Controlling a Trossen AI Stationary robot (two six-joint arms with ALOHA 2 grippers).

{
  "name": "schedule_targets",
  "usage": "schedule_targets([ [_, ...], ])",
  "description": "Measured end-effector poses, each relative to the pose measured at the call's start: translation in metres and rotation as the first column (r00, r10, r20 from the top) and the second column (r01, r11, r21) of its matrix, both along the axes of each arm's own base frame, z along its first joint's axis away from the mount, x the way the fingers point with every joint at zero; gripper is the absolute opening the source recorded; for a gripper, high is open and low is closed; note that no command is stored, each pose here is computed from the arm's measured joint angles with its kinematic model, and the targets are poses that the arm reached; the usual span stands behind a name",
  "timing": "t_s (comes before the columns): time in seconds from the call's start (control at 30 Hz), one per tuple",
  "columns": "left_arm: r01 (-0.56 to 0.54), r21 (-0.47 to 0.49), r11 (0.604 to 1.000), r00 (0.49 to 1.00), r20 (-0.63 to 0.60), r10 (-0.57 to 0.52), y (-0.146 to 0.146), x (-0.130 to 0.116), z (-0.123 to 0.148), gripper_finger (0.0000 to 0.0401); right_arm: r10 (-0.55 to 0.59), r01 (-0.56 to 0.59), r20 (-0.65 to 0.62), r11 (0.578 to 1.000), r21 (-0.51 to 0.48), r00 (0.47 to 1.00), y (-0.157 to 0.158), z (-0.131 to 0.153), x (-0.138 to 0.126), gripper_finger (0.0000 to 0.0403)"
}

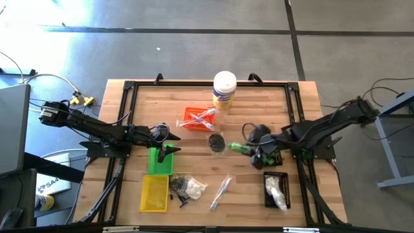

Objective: Pick & Place Travel size toiletries
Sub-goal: Put the green shampoo into the top black bin

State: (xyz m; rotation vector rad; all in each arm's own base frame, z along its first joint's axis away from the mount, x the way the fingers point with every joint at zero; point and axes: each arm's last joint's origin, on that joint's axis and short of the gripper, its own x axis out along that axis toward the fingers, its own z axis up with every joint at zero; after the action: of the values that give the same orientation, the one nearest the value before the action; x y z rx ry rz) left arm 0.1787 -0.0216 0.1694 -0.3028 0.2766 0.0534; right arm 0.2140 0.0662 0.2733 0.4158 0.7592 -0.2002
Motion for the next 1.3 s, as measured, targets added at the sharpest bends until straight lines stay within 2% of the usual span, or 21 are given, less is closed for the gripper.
schedule_targets([
  [0.1,0.000,0.000,1.000,1.000,0.000,0.000,0.000,0.000,0.000,0.0248,-0.095,0.099,-0.067,0.993,0.063,0.993,-0.006,0.002,-0.016,0.0163],
  [0.2,0.000,0.000,1.000,1.000,0.000,0.000,0.000,0.000,0.000,0.0248,-0.182,0.195,-0.153,0.978,0.077,0.971,-0.010,-0.001,-0.029,0.0161],
  [0.4,0.000,0.000,1.000,1.000,0.000,0.000,0.000,0.000,0.000,0.0248,-0.422,0.426,-0.238,0.904,-0.035,0.875,-0.020,-0.008,-0.045,0.0166],
  [0.57,-0.001,-0.002,1.000,1.000,0.000,0.001,0.000,0.000,0.000,0.0248,-0.530,0.536,-0.276,0.842,-0.060,0.802,-0.024,-0.013,-0.053,0.0161],
  [0.8,-0.001,-0.003,1.000,1.000,0.000,0.001,0.000,0.000,0.000,0.0248,-0.609,0.633,-0.358,0.772,-0.059,0.708,-0.026,-0.044,-0.063,0.0162],
  [0.93,-0.001,-0.003,1.000,1.000,0.000,0.001,0.000,0.000,0.000,0.0248,-0.617,0.665,-0.425,0.745,-0.046,0.662,-0.026,-0.065,-0.069,0.0162],
  [1.3,-0.001,-0.003,1.000,1.000,0.000,0.001,0.000,0.000,0.000,0.0248,-0.566,0.655,-0.499,0.755,0.006,0.656,-0.024,-0.072,-0.070,0.0162],
])
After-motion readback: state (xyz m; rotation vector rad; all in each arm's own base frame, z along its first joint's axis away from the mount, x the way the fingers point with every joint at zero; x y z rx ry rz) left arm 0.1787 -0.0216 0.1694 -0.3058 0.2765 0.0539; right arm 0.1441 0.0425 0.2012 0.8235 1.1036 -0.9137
